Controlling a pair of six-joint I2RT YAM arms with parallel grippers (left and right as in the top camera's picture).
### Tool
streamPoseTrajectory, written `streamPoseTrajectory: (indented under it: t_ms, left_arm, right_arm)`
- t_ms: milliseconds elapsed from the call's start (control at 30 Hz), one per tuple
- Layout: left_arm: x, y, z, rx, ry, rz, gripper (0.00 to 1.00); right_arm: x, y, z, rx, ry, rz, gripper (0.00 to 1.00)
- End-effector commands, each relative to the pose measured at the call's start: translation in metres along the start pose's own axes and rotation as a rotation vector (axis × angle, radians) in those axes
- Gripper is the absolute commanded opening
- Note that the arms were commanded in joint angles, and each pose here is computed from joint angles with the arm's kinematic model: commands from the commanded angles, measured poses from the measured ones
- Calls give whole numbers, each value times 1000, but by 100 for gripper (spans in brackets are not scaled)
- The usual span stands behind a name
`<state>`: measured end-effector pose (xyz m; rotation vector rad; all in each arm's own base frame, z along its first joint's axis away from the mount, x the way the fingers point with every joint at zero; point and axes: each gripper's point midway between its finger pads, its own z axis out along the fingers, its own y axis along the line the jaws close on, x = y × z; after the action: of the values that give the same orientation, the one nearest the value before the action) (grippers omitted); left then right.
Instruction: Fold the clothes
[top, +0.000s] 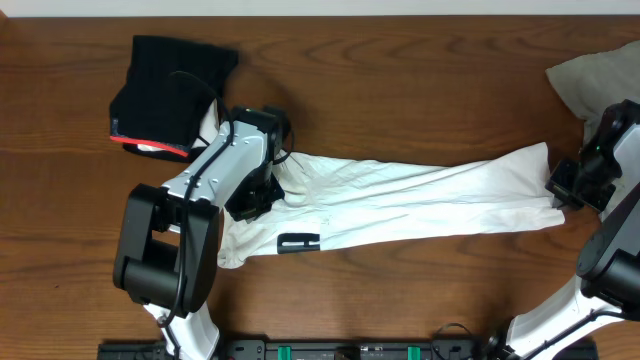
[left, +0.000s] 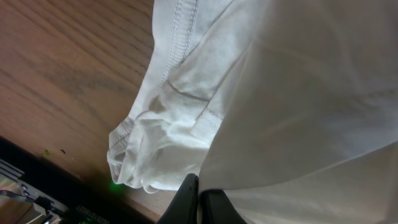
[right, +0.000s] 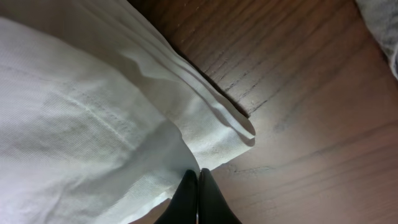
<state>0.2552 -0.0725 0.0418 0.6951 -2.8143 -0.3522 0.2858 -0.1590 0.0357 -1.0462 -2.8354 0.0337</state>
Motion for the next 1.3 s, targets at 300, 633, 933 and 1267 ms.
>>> streamPoseTrajectory:
  t_ms: [300,633,933,1267]
  left_arm:
    - [-2,0,3,17,-21,-18,6]
    - [-5,-3,2,27,-32,63,24]
    - [-32,-5,-80,54,-165,186,38]
    - [-62,-29,-130,173,-336,233,61]
  right_arm:
    - [2,-6,5,14,-16,36,1]
    - [5,-6,14,15,-15,37,9]
    - [1,-3,-10,-1,-7,47,65]
    - [-7,64,-47,-181,-67,-206,62]
